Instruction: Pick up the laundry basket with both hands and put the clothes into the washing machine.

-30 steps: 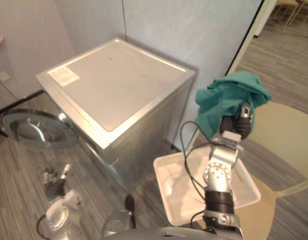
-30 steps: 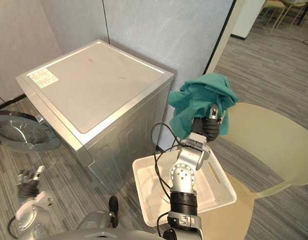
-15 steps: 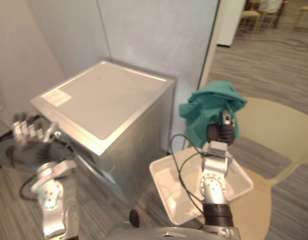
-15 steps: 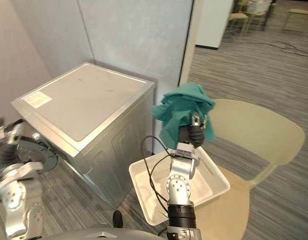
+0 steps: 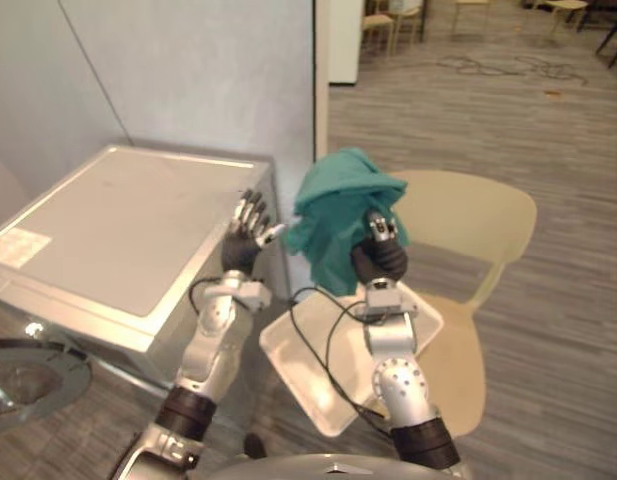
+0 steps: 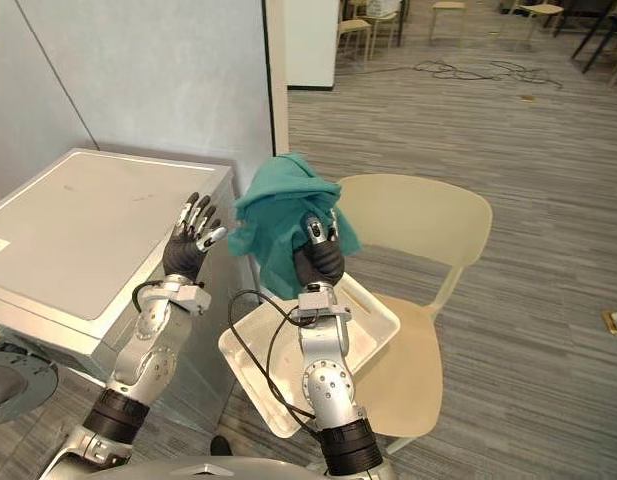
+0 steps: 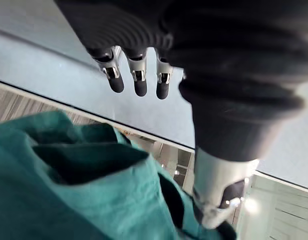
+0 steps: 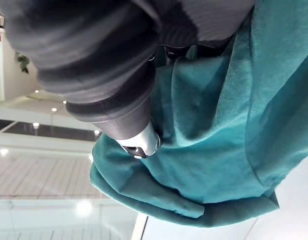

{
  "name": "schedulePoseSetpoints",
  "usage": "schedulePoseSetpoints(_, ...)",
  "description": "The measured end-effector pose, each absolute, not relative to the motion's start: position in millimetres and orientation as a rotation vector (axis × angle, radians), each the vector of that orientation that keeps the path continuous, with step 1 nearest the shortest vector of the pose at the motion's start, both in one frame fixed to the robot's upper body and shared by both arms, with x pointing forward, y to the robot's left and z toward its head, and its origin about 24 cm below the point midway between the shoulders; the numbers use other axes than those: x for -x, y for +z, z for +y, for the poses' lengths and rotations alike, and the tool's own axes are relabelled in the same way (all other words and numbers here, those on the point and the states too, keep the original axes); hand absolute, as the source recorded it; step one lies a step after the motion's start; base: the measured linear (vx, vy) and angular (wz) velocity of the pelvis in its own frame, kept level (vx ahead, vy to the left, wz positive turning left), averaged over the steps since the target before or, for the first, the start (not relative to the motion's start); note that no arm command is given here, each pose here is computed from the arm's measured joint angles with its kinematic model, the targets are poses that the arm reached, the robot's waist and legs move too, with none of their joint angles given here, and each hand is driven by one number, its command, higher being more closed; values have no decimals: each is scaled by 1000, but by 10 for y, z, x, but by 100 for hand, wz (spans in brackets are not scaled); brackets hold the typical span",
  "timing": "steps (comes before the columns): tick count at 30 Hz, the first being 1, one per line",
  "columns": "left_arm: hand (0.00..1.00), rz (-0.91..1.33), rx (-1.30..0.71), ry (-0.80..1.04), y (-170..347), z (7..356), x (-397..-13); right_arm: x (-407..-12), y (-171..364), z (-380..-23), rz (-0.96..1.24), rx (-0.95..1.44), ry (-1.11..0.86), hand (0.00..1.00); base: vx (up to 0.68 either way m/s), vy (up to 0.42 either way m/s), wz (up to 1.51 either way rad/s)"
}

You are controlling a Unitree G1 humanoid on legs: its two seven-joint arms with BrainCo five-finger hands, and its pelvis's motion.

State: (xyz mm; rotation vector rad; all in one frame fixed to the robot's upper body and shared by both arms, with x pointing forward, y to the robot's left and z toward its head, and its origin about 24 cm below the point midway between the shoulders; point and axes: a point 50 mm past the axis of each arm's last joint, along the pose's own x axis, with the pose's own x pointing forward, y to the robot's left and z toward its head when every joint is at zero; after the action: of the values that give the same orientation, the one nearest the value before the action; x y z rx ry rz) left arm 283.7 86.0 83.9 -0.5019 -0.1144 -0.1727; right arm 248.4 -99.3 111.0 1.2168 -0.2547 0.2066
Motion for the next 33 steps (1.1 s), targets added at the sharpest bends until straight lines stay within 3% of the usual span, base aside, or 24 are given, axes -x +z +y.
schedulePoseSetpoints(20, 0, -69, 494, -447, 1047, 175, -2921, -2369, 1162, -983, -261, -1210, 245, 100, -3, -2, -1)
schedulePoseSetpoints(21, 100, -68, 490, -461, 1060, 145, -2917, -2369, 1163, -988, -265, -1211, 241, 100, 0, 0, 0)
schedulePoseSetpoints(33, 100, 43, 677, -490, 1047, 54, -2936, -2258, 1157, -977, -267, -1233, 243, 100, -7, 1, 1)
